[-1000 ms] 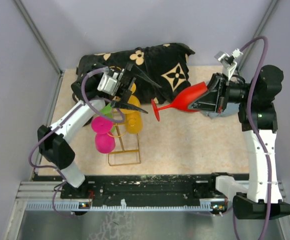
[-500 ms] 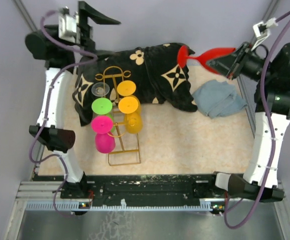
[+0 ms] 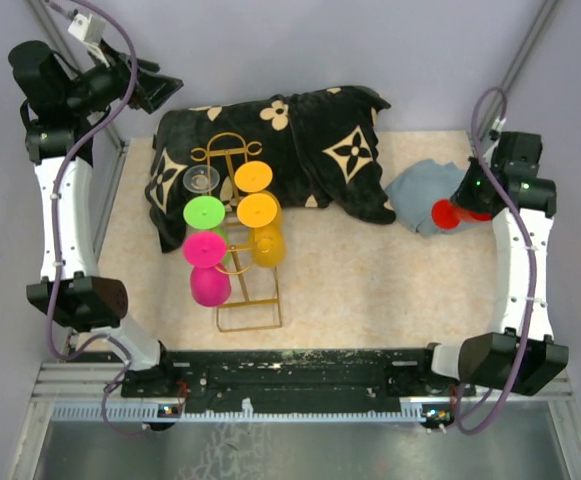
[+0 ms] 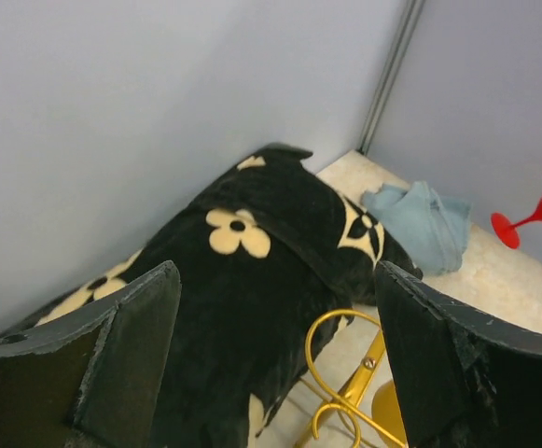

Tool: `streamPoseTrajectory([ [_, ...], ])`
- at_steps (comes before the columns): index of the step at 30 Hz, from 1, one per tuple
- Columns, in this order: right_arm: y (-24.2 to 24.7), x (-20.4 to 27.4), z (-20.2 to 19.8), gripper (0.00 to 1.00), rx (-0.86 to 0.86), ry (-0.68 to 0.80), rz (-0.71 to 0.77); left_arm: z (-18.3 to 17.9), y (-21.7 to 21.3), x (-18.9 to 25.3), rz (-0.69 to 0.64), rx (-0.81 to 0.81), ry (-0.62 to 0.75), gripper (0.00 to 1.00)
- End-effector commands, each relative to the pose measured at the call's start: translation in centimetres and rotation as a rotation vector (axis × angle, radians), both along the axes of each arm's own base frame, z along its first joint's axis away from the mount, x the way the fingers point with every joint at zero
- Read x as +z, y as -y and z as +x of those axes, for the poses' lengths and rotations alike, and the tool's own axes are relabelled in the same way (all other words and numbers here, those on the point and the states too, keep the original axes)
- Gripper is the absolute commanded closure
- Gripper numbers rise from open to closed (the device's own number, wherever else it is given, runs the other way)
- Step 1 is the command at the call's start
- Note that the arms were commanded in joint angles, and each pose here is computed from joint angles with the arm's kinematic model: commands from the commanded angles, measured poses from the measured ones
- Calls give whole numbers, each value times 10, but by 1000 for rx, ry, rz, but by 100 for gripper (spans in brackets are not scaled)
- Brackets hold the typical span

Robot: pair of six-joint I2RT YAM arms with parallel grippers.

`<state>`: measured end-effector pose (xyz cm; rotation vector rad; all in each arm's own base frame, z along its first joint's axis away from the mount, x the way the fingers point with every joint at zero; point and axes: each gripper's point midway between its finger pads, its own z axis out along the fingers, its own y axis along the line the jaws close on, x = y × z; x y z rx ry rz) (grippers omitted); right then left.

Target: Take the wine glass off the wine glass rack

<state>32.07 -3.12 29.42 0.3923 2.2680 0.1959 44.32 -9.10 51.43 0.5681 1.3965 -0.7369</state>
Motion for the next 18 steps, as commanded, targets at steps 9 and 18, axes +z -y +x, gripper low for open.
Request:
streamPoseTrajectory([
  [9,-47,-68,-9,100,49,-177,-195,-16,-26,-57,106,220,-219,12],
  [18,-44,-126,-7,100,15,-308,-231,-27,-26,-63,108,226,-238,12],
])
